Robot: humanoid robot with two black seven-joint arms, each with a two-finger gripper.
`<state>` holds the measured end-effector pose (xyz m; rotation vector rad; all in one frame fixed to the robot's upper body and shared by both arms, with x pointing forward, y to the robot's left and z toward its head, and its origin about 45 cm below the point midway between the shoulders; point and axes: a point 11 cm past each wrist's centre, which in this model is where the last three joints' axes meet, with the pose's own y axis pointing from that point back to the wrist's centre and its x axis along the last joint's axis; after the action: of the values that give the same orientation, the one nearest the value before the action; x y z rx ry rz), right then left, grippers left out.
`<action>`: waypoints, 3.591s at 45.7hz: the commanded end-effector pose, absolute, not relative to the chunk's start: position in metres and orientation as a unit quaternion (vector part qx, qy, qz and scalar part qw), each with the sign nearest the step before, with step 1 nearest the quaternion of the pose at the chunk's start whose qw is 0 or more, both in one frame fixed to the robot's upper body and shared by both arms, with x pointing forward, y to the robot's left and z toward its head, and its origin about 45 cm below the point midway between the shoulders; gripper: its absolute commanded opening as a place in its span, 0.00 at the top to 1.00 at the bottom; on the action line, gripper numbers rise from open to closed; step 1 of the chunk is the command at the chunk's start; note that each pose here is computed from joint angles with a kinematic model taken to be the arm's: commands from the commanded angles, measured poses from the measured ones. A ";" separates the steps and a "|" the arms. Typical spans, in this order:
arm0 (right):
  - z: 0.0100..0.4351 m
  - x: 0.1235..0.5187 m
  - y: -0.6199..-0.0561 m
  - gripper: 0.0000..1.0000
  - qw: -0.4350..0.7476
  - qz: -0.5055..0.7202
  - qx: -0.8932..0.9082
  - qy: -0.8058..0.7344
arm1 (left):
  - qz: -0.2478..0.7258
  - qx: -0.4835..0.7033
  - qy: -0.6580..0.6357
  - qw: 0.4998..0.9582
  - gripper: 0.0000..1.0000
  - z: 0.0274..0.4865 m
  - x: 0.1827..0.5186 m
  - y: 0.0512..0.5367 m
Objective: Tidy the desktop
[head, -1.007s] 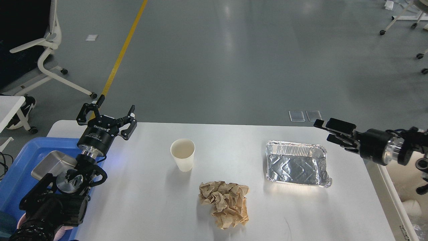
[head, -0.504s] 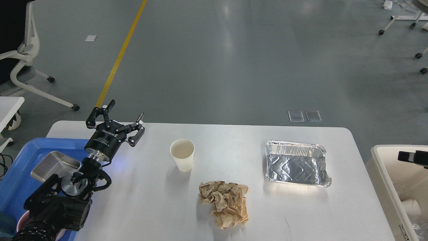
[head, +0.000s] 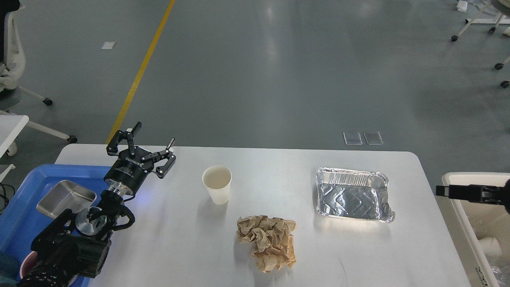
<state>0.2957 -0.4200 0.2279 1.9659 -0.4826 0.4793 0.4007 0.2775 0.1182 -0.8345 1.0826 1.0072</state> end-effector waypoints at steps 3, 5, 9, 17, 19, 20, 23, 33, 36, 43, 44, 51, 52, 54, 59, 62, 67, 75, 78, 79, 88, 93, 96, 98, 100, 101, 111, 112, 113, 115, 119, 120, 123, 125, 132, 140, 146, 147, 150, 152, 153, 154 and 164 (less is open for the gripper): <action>0.192 0.334 -0.393 0.00 0.500 0.196 0.823 -0.186 | 0.446 -0.369 0.478 0.660 0.02 0.118 0.400 0.278; 0.184 0.340 -0.390 0.00 0.505 0.196 0.821 -0.180 | 0.446 -0.368 0.478 0.661 0.02 0.118 0.400 0.278; 0.170 0.348 -0.380 0.00 0.511 0.195 0.820 -0.168 | 0.446 -0.367 0.478 0.662 0.02 0.118 0.400 0.278; 0.149 0.353 -0.374 0.00 0.528 0.191 0.814 -0.150 | 0.445 -0.367 0.478 0.662 0.02 0.118 0.400 0.277; 0.144 0.354 -0.371 0.00 0.531 0.191 0.812 -0.148 | 0.445 -0.367 0.479 0.662 0.02 0.117 0.400 0.276; 0.142 0.356 -0.371 0.00 0.532 0.191 0.811 -0.148 | 0.445 -0.368 0.479 0.661 0.02 0.118 0.400 0.276; 0.136 0.362 -0.369 0.00 0.537 0.190 0.808 -0.152 | 0.444 -0.368 0.480 0.661 0.03 0.117 0.400 0.275; 0.124 0.366 -0.367 0.00 0.544 0.184 0.804 -0.153 | 0.443 -0.365 0.481 0.663 0.02 0.116 0.399 0.273; 0.121 0.363 -0.368 0.00 0.549 0.182 0.803 -0.145 | 0.443 -0.365 0.482 0.662 0.02 0.115 0.399 0.273; 0.114 0.363 -0.363 0.00 0.551 0.188 0.800 -0.144 | 0.444 -0.363 0.484 0.661 0.02 0.113 0.396 0.272; 0.112 0.363 -0.362 0.00 0.551 0.188 0.801 -0.143 | 0.444 -0.362 0.484 0.662 0.02 0.112 0.396 0.272; 0.102 0.361 -0.357 0.00 0.551 0.182 0.802 -0.140 | 0.443 -0.363 0.484 0.662 0.02 0.113 0.396 0.272; 0.102 0.361 -0.355 0.00 0.550 0.182 0.803 -0.139 | 0.444 -0.362 0.484 0.662 0.02 0.113 0.396 0.272; 0.101 0.362 -0.356 0.00 0.552 0.182 0.801 -0.141 | 0.443 -0.363 0.483 0.662 0.03 0.113 0.396 0.272; 0.091 0.363 -0.352 0.00 0.554 0.183 0.799 -0.146 | 0.445 -0.361 0.484 0.661 0.02 0.112 0.395 0.273; 0.087 0.362 -0.352 0.00 0.554 0.185 0.798 -0.149 | 0.445 -0.361 0.484 0.661 0.02 0.111 0.394 0.273; 0.083 0.362 -0.355 0.00 0.561 0.188 0.792 -0.149 | 0.445 -0.361 0.484 0.661 0.02 0.111 0.394 0.274; 0.081 0.360 -0.355 0.00 0.562 0.190 0.791 -0.149 | 0.447 -0.360 0.485 0.660 0.02 0.109 0.392 0.275; 0.080 0.360 -0.356 0.00 0.563 0.188 0.790 -0.151 | 0.446 -0.360 0.484 0.660 0.02 0.110 0.393 0.275; 0.080 0.361 -0.357 0.00 0.564 0.188 0.790 -0.152 | 0.447 -0.360 0.485 0.660 0.02 0.109 0.392 0.275; 0.079 0.362 -0.355 0.00 0.563 0.190 0.789 -0.154 | 0.448 -0.360 0.484 0.660 0.02 0.109 0.392 0.277; 0.073 0.360 -0.351 0.00 0.562 0.189 0.790 -0.153 | 0.448 -0.360 0.484 0.660 0.02 0.110 0.392 0.277; 0.072 0.361 -0.347 0.00 0.560 0.190 0.792 -0.153 | 0.449 -0.359 0.482 0.661 0.02 0.110 0.392 0.279; 0.071 0.361 -0.344 0.00 0.556 0.190 0.794 -0.155 | 0.449 -0.359 0.482 0.661 0.02 0.110 0.392 0.280; 0.070 0.361 -0.341 0.00 0.554 0.189 0.796 -0.157 | 0.450 -0.360 0.481 0.661 0.02 0.110 0.392 0.280; 0.070 0.362 -0.340 0.00 0.552 0.188 0.797 -0.158 | 0.450 -0.359 0.481 0.661 0.02 0.110 0.392 0.280; 0.068 0.364 -0.331 0.00 0.549 0.190 0.799 -0.157 | 0.450 -0.359 0.482 0.661 0.02 0.110 0.392 0.280; 0.068 0.364 -0.331 0.00 0.548 0.190 0.799 -0.157 | 0.450 -0.360 0.481 0.661 0.02 0.111 0.393 0.281; 0.067 0.364 -0.330 0.00 0.548 0.190 0.799 -0.157 | 0.450 -0.359 0.481 0.661 0.02 0.110 0.393 0.281; 0.067 0.364 -0.329 0.00 0.546 0.189 0.801 -0.158 | 0.450 -0.359 0.481 0.661 0.02 0.110 0.392 0.281; 0.067 0.365 -0.328 0.00 0.547 0.189 0.800 -0.159 | 0.451 -0.358 0.482 0.661 0.02 0.110 0.392 0.281; 0.066 0.365 -0.327 0.00 0.547 0.190 0.800 -0.159 | 0.450 -0.359 0.481 0.661 0.02 0.110 0.393 0.281; 0.064 0.365 -0.324 0.00 0.546 0.189 0.801 -0.157 | 0.451 -0.358 0.482 0.661 0.02 0.110 0.392 0.281; 0.062 0.364 -0.324 0.00 0.546 0.187 0.801 -0.156 | 0.450 -0.359 0.482 0.661 0.02 0.110 0.392 0.280; 0.056 0.357 -0.324 0.07 0.554 0.185 0.799 -0.142 | 0.450 -0.359 0.481 0.661 0.02 0.110 0.392 0.280; 0.046 0.349 -0.329 0.61 0.579 0.190 0.786 -0.105 | 0.450 -0.359 0.481 0.661 0.02 0.110 0.392 0.280; 0.047 0.349 -0.330 0.81 0.584 0.193 0.783 -0.096 | 0.450 -0.359 0.481 0.661 0.02 0.110 0.392 0.280; 0.047 0.349 -0.330 0.84 0.584 0.193 0.782 -0.097 | 0.450 -0.359 0.482 0.661 0.02 0.110 0.392 0.280; 0.047 0.350 -0.330 0.94 0.585 0.194 0.782 -0.097 | 0.451 -0.358 0.482 0.661 0.02 0.110 0.392 0.281; 0.048 0.352 -0.330 0.98 0.586 0.195 0.780 -0.099 | 0.450 -0.359 0.481 0.661 0.02 0.111 0.392 0.281; 0.048 0.352 -0.330 0.99 0.586 0.196 0.780 -0.099 | 0.450 -0.358 0.481 0.661 0.02 0.110 0.392 0.281; 0.048 0.353 -0.331 1.00 0.587 0.196 0.779 -0.100 | 0.450 -0.359 0.481 0.661 0.02 0.110 0.392 0.281; 0.054 0.359 -0.330 1.00 0.585 0.195 0.780 -0.104 | 0.452 -0.358 0.482 0.659 0.02 0.108 0.391 0.282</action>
<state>0.3570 -0.3299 0.0520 1.8165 -0.2374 0.4628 0.3923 0.2809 0.1101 -0.8107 1.0886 1.0189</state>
